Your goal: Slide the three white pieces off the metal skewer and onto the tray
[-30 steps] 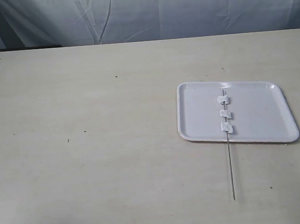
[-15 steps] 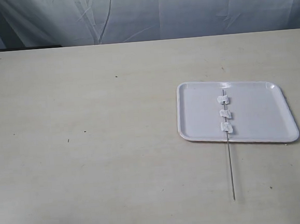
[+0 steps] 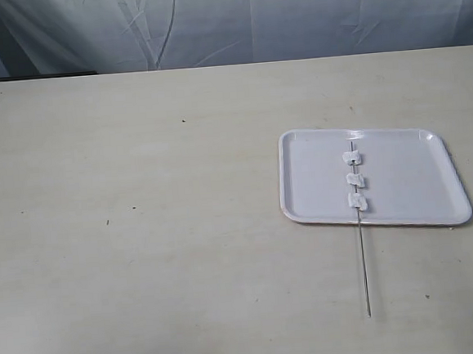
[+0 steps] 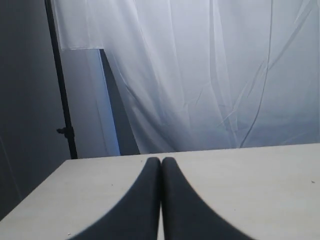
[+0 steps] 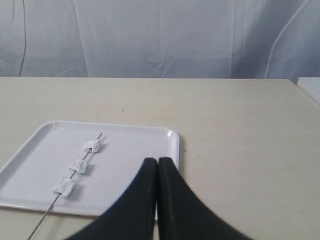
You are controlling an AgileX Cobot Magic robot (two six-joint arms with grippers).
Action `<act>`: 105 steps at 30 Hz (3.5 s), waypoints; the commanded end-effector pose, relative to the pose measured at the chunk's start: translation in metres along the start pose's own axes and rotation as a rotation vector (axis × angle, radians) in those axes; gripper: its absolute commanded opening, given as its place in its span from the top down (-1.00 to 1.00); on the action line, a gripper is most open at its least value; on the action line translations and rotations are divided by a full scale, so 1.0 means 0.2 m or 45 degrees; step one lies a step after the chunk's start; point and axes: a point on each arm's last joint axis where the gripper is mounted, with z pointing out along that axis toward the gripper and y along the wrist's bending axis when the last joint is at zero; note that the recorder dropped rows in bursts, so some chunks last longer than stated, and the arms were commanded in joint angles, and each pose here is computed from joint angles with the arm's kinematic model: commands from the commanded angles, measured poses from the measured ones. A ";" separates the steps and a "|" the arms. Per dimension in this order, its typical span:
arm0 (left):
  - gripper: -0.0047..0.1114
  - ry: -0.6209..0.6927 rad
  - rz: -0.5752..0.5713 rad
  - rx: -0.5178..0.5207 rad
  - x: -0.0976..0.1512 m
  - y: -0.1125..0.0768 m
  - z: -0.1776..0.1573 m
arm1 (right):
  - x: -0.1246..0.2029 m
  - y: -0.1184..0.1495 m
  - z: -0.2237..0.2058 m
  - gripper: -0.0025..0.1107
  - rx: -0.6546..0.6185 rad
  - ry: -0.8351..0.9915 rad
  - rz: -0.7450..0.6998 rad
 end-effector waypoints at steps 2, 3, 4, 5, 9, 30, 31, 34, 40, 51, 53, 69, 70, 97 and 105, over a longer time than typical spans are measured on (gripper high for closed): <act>0.92 -0.039 -0.015 -0.004 -0.01 0.00 0.00 | -0.04 0.00 0.00 0.96 0.009 -0.117 0.002; 0.92 -0.039 -0.015 -0.004 -0.01 0.00 0.00 | -0.05 0.00 0.00 0.96 0.007 -0.158 0.014; 0.92 -0.039 -0.015 -0.004 -0.01 0.00 0.00 | -0.07 0.00 -0.01 0.96 0.002 -0.200 0.044; 0.92 -0.039 -0.015 -0.004 -0.01 0.00 0.00 | -0.08 0.00 -0.01 0.96 -0.002 -0.244 0.074; 0.92 -0.059 -0.020 -0.005 -0.01 0.00 0.00 | -0.15 -0.01 -0.03 0.96 0.000 -0.439 0.146; 0.92 -0.639 -0.013 -0.022 -0.21 0.01 -0.06 | -0.21 -0.02 -0.05 0.96 0.015 -0.622 0.150; 0.92 -0.653 -0.013 -0.022 -0.22 0.01 -0.06 | -0.21 -0.02 -0.06 0.96 0.016 -0.637 0.150; 0.92 -0.676 -0.013 -0.023 -0.22 0.01 -0.07 | -0.22 -0.02 -0.06 0.96 0.018 -0.667 0.154; 0.92 -0.696 -0.036 -0.017 -0.23 0.01 -0.07 | -0.23 -0.02 -0.06 0.96 0.019 -0.679 0.161; 0.92 -0.869 -0.058 0.211 -0.82 0.00 -0.11 | -0.63 -0.01 -0.30 0.96 -0.114 -1.036 0.368; 0.92 -0.734 -0.086 0.219 -1.01 0.03 0.05 | -0.86 0.00 -0.33 0.96 -0.103 -0.933 0.314; 0.32 0.756 -0.387 1.328 -0.42 -0.66 1.00 | -0.70 0.26 0.70 0.10 -0.373 1.055 0.477; 0.20 0.774 -0.390 1.311 -0.39 -0.66 1.01 | -0.69 0.26 0.72 0.10 -0.367 1.077 0.480; -0.04 1.170 -0.344 1.386 0.08 -1.15 1.07 | 0.02 0.49 0.94 0.10 -0.288 1.492 0.316; -0.04 1.142 -0.365 1.380 0.05 -1.16 1.09 | 0.13 0.51 0.96 0.10 -0.242 1.557 0.339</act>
